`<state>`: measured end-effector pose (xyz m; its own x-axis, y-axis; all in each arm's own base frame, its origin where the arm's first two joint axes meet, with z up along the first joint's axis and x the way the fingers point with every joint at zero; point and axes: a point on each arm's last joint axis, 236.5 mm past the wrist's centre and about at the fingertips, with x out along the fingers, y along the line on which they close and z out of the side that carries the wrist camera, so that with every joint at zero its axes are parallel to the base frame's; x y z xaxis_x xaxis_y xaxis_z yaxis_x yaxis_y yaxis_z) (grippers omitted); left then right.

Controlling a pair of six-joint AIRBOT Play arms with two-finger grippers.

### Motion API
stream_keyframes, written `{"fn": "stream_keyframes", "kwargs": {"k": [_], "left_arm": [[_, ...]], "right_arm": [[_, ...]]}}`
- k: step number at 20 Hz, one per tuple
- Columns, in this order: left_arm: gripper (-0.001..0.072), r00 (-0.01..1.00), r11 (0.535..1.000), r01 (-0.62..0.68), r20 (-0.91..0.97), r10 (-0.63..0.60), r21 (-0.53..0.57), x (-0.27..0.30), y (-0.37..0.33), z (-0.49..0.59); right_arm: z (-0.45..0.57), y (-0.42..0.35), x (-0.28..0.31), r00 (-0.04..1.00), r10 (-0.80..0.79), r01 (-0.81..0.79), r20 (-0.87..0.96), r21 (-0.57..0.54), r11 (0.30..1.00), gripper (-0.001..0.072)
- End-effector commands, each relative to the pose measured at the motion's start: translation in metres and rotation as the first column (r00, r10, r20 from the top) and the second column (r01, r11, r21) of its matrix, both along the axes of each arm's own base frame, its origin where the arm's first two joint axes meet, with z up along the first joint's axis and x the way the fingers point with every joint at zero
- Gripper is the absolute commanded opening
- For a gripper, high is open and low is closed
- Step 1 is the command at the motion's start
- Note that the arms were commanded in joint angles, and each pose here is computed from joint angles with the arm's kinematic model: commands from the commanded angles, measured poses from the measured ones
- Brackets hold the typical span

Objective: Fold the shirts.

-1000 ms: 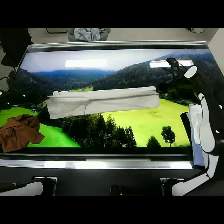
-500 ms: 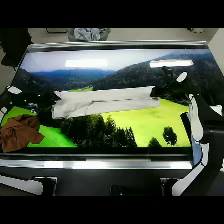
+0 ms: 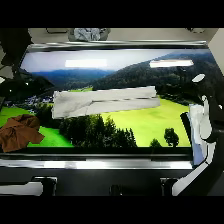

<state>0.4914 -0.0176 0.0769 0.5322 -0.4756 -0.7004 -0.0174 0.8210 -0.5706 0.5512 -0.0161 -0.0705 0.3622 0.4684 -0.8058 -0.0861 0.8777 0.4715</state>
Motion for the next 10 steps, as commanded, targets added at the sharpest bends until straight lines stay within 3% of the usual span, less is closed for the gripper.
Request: {"fn": "stream_keyframes", "kwargs": {"k": [1,4,5,6,7,8,9,10], "left_arm": [[0.0473,0.991,0.997,0.071,0.111,-0.069,-0.016,-0.012,-0.040,0.055],[0.0473,0.976,0.989,0.141,0.175,-0.133,-0.034,-0.025,-0.078,0.087],[0.0473,0.971,0.986,0.162,0.185,-0.154,-0.032,-0.029,-0.088,0.091],[0.0473,0.967,0.983,0.180,0.188,-0.171,-0.031,-0.031,-0.097,0.093],[0.0470,0.964,0.979,0.201,0.186,-0.192,-0.032,-0.034,-0.107,0.092],[0.0461,0.960,0.974,0.225,0.177,-0.215,-0.034,-0.036,-0.118,0.088],[0.0400,0.955,0.966,0.255,0.166,-0.246,-0.035,-0.039,-0.132,0.081],[0.0254,0.948,0.958,0.285,0.154,-0.277,-0.035,-0.042,-0.146,0.072]], "right_arm": [[-0.018,0.029,-0.003,0.998,-0.003,0.012,-0.064,0.154,0.988,0.0701],[-0.030,0.056,-0.007,0.995,0.030,-0.012,-0.100,0.168,0.986,0.0659],[-0.031,0.063,-0.007,0.994,0.039,-0.021,-0.105,0.169,0.985,0.0511],[-0.031,0.066,-0.007,0.994,0.044,-0.026,-0.103,0.169,0.985,0.0243],[-0.024,0.073,-0.005,0.995,0.042,-0.022,-0.093,0.201,0.979,0.0056],[-0.012,0.081,-0.003,0.996,0.058,-0.041,-0.065,0.240,0.970,0.0050],[0.007,0.089,-0.002,0.996,0.092,-0.086,-0.010,0.270,0.959,0.0049],[0.028,0.094,-0.002,0.993,0.114,-0.119,0.034,0.283,0.952,0.0049]]}}
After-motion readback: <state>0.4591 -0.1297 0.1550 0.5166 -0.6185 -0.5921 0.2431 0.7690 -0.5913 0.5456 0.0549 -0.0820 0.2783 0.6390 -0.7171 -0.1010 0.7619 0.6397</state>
